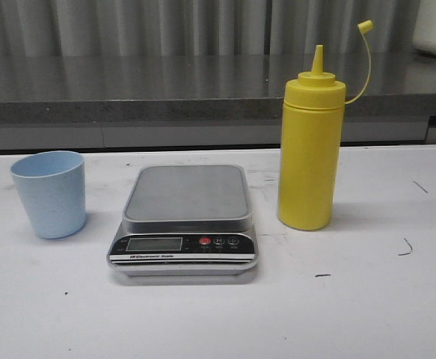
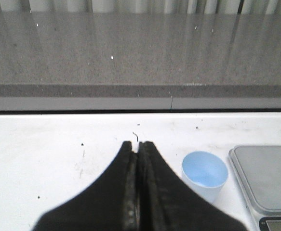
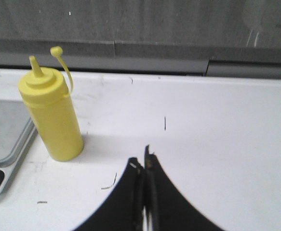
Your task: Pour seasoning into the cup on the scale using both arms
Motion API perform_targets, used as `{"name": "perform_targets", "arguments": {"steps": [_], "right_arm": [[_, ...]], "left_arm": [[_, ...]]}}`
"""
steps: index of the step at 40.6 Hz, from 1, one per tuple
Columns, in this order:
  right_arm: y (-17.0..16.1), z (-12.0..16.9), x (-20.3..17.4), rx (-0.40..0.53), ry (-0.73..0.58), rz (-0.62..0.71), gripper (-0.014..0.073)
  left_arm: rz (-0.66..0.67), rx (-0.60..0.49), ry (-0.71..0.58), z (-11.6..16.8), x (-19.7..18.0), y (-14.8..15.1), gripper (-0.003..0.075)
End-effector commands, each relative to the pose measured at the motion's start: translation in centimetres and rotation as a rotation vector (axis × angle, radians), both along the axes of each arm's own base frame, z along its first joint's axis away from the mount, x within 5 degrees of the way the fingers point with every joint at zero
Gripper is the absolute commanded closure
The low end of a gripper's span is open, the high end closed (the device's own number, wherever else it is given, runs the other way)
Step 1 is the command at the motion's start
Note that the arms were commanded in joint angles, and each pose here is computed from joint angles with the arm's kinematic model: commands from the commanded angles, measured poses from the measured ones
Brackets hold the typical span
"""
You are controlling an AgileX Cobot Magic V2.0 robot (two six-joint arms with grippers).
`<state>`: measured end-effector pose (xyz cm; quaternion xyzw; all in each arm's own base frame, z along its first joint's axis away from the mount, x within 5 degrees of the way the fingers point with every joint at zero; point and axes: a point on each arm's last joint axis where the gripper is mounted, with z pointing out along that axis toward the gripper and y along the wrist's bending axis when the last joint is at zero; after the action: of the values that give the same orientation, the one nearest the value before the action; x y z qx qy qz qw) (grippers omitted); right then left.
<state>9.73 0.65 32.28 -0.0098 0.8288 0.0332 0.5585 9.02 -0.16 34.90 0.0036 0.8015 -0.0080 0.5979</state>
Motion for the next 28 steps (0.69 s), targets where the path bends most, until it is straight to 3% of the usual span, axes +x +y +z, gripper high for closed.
{"name": "perform_targets", "arguments": {"steps": [1,12,15,20,24,28], "right_arm": [[0.0,0.8,1.8,-0.007,-0.017,-0.009,0.0717],[0.0,-1.0,4.6,-0.029,0.127,0.0,0.0712],[0.1,-1.1,4.7,-0.031,0.134,0.002,0.0677],[0.1,-1.2,4.7,-0.063,0.135,0.019,0.0466],[0.1,-1.2,4.6,-0.065,0.145,0.021,0.0221],[0.1,-1.2,4.6,-0.051,0.146,0.022,0.0096]], "left_arm": [[-0.001,-0.01,-0.035,1.1,1.3,0.0,0.074],[-0.001,-0.008,0.095,-0.4,3.9,-0.1,0.074],[-0.001,-0.008,0.122,-0.7,4.4,-0.1,0.0739],[-0.001,-0.007,0.148,-1.1,4.9,-0.1,0.0707],[-0.001,-0.007,0.162,-1.3,5.3,-0.1,0.0559],[-0.001,-0.007,0.168,-1.4,5.4,-0.1,0.0351]]}}
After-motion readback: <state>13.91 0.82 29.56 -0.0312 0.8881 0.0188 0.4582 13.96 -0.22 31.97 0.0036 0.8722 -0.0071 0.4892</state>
